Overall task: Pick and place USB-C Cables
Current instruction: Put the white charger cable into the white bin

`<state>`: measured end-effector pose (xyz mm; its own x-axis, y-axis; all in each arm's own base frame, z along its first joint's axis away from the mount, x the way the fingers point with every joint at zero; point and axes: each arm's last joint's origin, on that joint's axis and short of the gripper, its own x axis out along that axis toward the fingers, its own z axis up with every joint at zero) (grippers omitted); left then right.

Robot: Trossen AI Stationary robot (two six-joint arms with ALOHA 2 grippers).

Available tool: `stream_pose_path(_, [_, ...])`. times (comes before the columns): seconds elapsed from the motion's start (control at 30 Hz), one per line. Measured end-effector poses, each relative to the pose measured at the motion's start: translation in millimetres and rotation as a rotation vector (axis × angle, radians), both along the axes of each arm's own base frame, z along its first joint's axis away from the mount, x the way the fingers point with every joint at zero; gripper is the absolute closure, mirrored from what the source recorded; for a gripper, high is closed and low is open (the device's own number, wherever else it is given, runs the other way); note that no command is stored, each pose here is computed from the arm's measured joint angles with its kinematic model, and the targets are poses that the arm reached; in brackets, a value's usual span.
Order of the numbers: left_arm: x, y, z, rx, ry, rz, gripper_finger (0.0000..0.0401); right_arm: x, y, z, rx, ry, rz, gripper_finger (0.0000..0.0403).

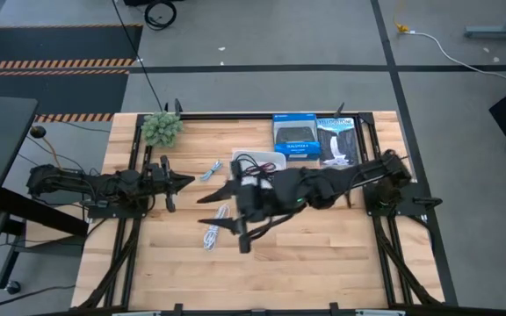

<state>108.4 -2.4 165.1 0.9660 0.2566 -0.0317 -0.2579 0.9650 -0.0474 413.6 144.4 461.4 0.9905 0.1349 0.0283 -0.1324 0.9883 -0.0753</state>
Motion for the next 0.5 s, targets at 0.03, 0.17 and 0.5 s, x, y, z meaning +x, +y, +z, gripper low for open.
stream_pose_path(0.03, [0,0,0,0.0,0.0,0.0,0.0388,5,1,-1,-0.023,0.014,-0.001,0.0218])
stream_pose_path(0.17, [0,0,0,0.0,0.0,0.0,0.0388,21,-1,-8,-0.08,0.071,0.0,0.0218])
stream_pose_path(0.5, [0,0,0,0.0,0.0,0.0,0.0388,68,-31,-83,-0.107,0.38,0.123,0.0217])
